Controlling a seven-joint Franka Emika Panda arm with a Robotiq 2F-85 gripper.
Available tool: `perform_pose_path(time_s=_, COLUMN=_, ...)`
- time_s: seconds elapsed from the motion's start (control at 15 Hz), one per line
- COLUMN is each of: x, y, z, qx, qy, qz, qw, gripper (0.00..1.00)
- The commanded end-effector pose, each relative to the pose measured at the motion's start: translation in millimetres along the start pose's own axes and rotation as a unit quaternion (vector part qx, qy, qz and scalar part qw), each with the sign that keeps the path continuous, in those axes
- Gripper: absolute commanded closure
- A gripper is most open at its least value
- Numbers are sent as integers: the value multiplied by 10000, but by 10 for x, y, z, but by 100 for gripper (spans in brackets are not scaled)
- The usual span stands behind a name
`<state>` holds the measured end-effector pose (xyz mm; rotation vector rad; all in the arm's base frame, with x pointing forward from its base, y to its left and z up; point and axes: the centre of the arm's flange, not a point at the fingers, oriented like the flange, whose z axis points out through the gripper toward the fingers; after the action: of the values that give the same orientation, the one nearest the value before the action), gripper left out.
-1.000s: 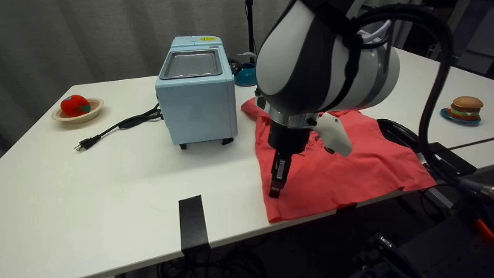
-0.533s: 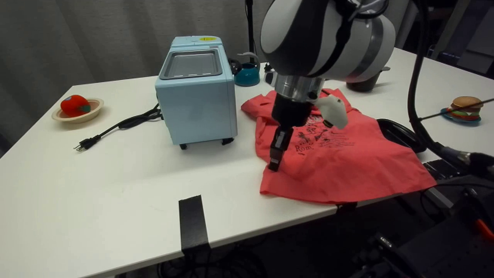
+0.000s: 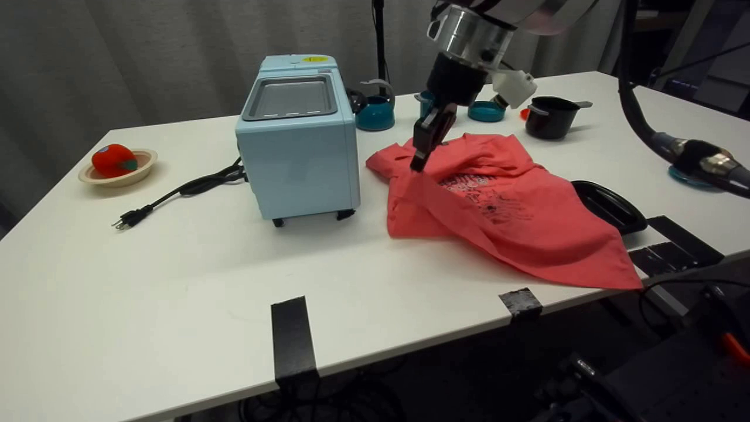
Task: Fold the shirt
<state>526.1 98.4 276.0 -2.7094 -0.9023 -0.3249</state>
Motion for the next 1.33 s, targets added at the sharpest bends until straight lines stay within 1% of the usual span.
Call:
perform_pose_path(time_s=0.0, x=206, y=263, z=-158, qx=-706, qy=478, qz=-58, qw=9963, gripper=100)
perform_pose_path(time_s=0.13, x=302, y=400, z=-175, qx=-1168, qy=694, qz=-113, qw=9907, gripper=100)
perform_pose_path(time_s=0.27, x=370, y=507, z=-172, qx=-1613, qy=856, qz=-164, qw=9830, gripper=100)
perform_pose_path(time_s=0.4, x=416, y=602, z=-133, qx=-1978, qy=1001, qz=-168, qw=9750, gripper=100)
perform_pose_path(time_s=0.53, x=453, y=710, z=-75, qx=-2302, qy=1129, qz=-142, qw=9665, gripper=100)
perform_pose_path(time_s=0.87, x=575, y=1030, z=27, qx=-2924, qy=1458, qz=79, qw=9451, gripper=100)
perform_pose_path(time_s=0.93, x=620, y=1074, z=45, qx=-3001, qy=1493, qz=117, qw=9421, gripper=77)
perform_pose_path(time_s=1.0, x=659, y=1102, z=60, qx=-3062, qy=1504, qz=141, qw=9399, gripper=73)
perform_pose_path(time_s=1.13, x=724, y=1126, z=89, qx=-3096, qy=1518, qz=189, qw=9385, gripper=59)
perform_pose_path(time_s=1.2, x=738, y=1122, z=102, qx=-3109, qy=1529, qz=208, qw=9379, gripper=50)
perform_pose_path(time_s=1.27, x=741, y=1104, z=95, qx=-3095, qy=1508, qz=245, qw=9385, gripper=43)
